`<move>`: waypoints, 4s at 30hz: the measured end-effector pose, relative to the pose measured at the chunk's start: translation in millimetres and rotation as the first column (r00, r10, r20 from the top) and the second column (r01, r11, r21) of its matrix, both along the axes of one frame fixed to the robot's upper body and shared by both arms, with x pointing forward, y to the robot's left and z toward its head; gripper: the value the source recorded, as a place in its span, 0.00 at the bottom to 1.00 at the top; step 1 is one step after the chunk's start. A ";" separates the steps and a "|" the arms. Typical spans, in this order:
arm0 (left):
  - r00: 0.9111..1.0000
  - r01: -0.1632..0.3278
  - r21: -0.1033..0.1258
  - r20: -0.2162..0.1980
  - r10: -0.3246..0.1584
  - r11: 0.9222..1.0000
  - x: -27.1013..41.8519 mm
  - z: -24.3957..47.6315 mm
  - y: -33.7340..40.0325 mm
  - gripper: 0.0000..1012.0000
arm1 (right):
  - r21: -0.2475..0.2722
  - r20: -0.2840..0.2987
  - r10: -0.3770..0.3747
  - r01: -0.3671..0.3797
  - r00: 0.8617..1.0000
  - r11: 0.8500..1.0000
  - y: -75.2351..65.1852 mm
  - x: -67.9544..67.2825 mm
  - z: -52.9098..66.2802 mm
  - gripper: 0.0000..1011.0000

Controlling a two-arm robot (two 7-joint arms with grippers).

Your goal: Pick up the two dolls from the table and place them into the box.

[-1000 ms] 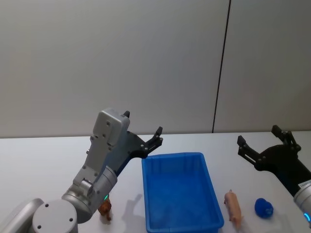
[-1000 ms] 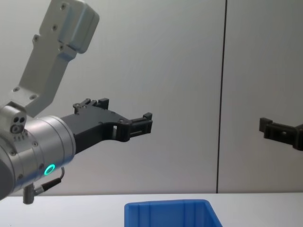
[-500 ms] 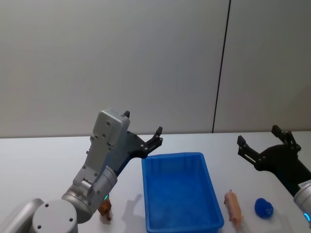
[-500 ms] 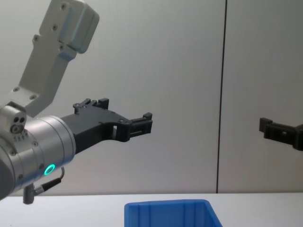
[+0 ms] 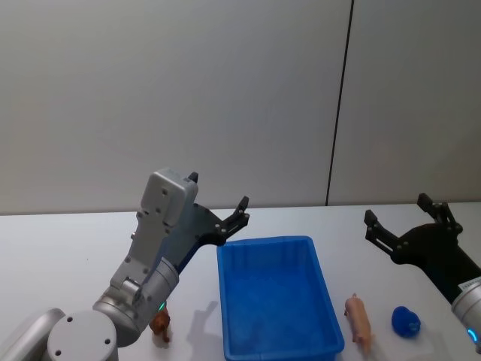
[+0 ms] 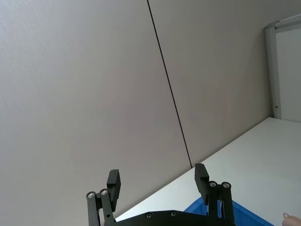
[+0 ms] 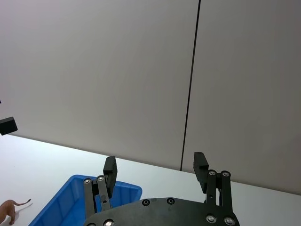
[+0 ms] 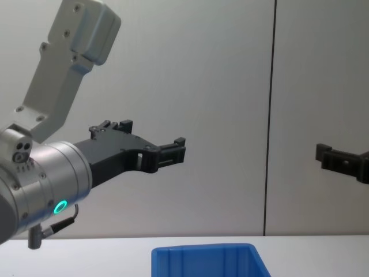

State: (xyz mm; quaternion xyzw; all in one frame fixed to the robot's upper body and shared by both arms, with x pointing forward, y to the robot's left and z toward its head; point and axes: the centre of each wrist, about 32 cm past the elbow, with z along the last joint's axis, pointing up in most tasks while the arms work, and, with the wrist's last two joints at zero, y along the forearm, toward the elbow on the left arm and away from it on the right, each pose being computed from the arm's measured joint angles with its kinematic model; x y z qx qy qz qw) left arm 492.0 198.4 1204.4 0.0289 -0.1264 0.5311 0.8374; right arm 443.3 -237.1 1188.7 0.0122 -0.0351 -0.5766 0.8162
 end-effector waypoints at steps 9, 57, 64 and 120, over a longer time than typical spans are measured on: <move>1.000 0.000 0.000 0.000 0.000 1.000 0.0 0.0 0.0 0.99 | 0.000 0.000 0.000 0.000 1.000 1.000 0.0 0.0 0.0 0.99; 1.000 0.000 0.000 0.000 0.000 1.000 0.0 0.0 0.0 0.99 | -0.034 -0.126 -0.037 0.033 0.991 0.999 -10.5 12.9 1.6 0.99; 1.000 0.000 0.000 0.000 0.000 1.000 0.0 0.0 0.0 0.99 | -0.053 -0.195 -0.066 0.057 0.979 0.997 -18.5 22.4 -1.5 0.99; 1.000 0.000 0.000 0.000 0.000 1.000 0.0 0.0 0.0 0.99 | -0.116 -0.657 -0.072 -0.007 0.750 0.993 -38.7 65.9 -88.2 0.79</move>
